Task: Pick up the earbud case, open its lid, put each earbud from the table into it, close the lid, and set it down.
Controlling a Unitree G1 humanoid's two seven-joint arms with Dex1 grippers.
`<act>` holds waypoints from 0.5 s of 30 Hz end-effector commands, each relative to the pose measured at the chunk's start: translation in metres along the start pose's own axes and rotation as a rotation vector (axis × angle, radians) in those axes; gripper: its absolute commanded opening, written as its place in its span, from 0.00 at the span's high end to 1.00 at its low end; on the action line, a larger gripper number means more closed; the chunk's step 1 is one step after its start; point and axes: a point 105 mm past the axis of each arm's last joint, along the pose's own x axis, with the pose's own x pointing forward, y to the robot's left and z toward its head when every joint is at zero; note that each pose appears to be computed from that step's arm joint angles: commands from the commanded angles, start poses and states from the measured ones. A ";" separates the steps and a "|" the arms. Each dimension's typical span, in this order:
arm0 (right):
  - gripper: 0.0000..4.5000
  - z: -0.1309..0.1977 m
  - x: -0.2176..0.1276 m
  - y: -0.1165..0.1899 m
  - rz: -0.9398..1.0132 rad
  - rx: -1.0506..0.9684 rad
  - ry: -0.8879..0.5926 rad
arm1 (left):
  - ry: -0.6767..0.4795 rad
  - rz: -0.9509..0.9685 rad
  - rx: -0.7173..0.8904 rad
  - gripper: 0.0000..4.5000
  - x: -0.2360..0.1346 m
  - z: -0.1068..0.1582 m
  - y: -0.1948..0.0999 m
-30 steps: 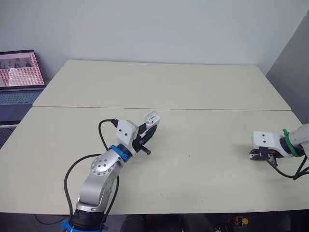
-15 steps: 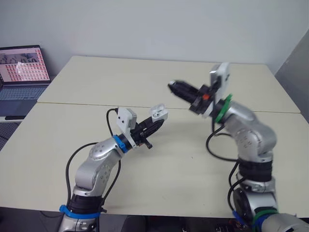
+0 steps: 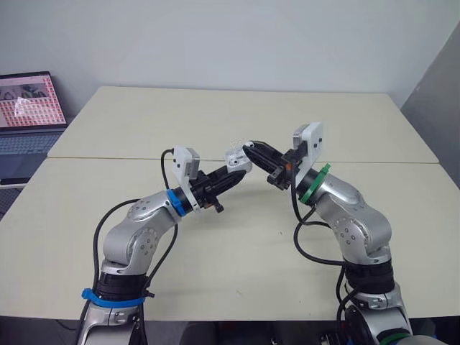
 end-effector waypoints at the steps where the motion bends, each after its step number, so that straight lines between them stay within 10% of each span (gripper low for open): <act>1: 0.91 0.010 0.000 0.003 0.010 -0.039 -0.039 | -0.021 -0.037 0.037 0.83 0.000 0.009 -0.009; 15: 0.91 -0.015 -0.007 0.005 0.056 -0.150 0.080 | -0.009 -0.046 0.053 0.83 -0.004 0.005 -0.013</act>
